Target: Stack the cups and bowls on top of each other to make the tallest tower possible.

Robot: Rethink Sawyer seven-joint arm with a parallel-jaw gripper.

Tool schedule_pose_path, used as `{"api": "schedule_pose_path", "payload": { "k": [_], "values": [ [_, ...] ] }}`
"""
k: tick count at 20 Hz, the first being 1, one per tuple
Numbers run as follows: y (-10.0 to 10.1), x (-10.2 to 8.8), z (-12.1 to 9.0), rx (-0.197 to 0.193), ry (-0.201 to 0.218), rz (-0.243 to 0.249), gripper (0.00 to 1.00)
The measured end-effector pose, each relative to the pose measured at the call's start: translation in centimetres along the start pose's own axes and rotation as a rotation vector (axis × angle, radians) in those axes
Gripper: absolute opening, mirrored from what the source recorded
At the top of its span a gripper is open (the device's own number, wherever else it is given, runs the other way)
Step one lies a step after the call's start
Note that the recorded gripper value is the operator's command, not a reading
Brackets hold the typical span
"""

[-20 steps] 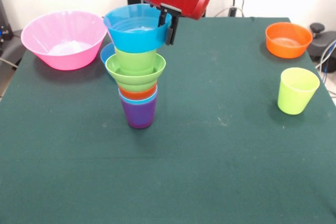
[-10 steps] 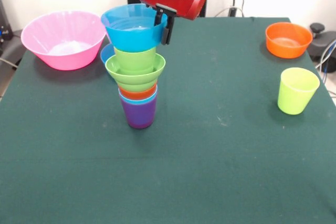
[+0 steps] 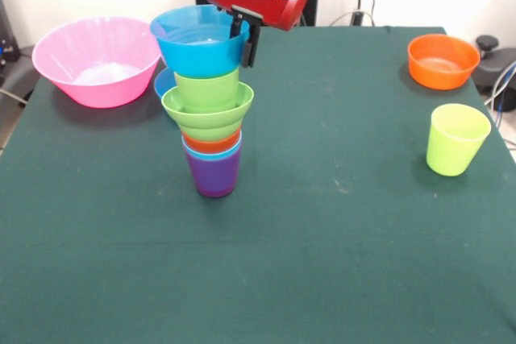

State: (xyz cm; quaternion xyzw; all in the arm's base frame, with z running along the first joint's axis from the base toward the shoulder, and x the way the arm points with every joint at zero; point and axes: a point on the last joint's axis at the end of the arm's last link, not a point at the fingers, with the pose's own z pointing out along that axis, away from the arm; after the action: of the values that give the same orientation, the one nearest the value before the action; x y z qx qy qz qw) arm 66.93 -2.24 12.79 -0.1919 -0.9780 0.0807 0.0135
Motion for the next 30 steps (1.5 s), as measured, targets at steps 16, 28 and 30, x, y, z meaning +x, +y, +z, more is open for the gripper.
{"api": "schedule_pose_path", "payload": {
  "k": [16,28,30],
  "values": [
    [0.3,-0.9,-0.2,0.002,-0.001,0.0,0.0],
    [0.9,-2.8,-0.8,0.007,0.007,0.003,0.0],
    [0.9,-2.9,-0.9,0.005,0.005,0.003,0.0]
  ]
}}
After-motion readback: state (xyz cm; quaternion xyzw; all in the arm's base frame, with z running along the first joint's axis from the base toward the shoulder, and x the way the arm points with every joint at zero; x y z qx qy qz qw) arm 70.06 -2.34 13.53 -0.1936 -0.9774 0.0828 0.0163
